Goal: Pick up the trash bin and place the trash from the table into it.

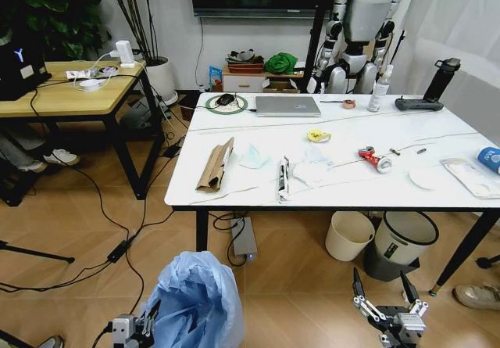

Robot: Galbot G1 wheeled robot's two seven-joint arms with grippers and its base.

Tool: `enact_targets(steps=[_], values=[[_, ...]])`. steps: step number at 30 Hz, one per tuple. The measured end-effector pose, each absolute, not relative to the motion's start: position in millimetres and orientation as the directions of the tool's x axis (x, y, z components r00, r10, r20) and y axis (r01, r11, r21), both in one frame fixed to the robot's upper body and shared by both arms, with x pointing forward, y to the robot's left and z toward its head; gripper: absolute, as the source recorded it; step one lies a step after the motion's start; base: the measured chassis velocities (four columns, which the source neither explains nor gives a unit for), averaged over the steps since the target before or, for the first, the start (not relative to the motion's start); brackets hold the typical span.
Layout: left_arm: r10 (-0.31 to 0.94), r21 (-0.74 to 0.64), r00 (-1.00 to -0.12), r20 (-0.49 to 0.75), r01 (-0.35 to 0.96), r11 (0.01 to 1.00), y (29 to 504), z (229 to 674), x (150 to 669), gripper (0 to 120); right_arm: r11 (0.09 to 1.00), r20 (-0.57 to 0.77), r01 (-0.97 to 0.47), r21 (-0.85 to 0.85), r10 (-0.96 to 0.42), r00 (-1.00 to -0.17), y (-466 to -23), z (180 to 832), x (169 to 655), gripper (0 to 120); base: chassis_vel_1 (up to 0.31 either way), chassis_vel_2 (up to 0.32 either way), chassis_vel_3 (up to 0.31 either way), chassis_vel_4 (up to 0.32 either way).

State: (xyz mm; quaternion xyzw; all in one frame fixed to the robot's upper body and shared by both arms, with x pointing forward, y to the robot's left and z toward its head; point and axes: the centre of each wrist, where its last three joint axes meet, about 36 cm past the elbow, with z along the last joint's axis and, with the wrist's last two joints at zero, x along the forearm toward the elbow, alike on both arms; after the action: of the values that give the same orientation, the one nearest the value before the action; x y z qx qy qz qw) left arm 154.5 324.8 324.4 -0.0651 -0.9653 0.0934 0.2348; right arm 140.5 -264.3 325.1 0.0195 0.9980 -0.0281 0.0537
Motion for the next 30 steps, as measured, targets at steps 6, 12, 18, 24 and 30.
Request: enact_targets(steps=[6,12,18,24,30], values=[[0.168,-0.209,-0.881,0.442,0.081,0.974,325.3,324.4,154.4,0,0.998,-0.108,0.043,-0.054,0.037,-0.993,-264.6,324.8,140.6,100,0.000,0.000,0.000,0.000],[0.169,-0.210,-0.881,0.443,0.081,0.974,324.9,324.3,154.4,0,0.998,-0.108,0.043,-0.054,0.037,-0.993,-264.6,324.6,140.5,100,0.000,0.000,0.000,0.000],[0.169,-0.210,-0.881,0.443,0.082,0.974,324.9,324.4,154.3,0,0.998,-0.108,0.043,-0.055,0.037,-0.993,-264.6,324.4,140.2,100,0.000,0.000,0.000,0.000],[0.171,-0.210,-0.880,0.442,0.083,0.974,324.6,324.5,154.4,0,0.998,-0.108,0.042,-0.054,0.036,-0.993,-264.4,324.6,140.1,100,0.000,0.000,0.000,0.000],[0.173,-0.210,-0.881,0.441,0.085,0.974,324.2,324.9,154.6,0,0.998,-0.110,0.042,-0.055,0.036,-0.993,-264.3,325.0,140.1,100,0.000,0.000,0.000,0.000]])
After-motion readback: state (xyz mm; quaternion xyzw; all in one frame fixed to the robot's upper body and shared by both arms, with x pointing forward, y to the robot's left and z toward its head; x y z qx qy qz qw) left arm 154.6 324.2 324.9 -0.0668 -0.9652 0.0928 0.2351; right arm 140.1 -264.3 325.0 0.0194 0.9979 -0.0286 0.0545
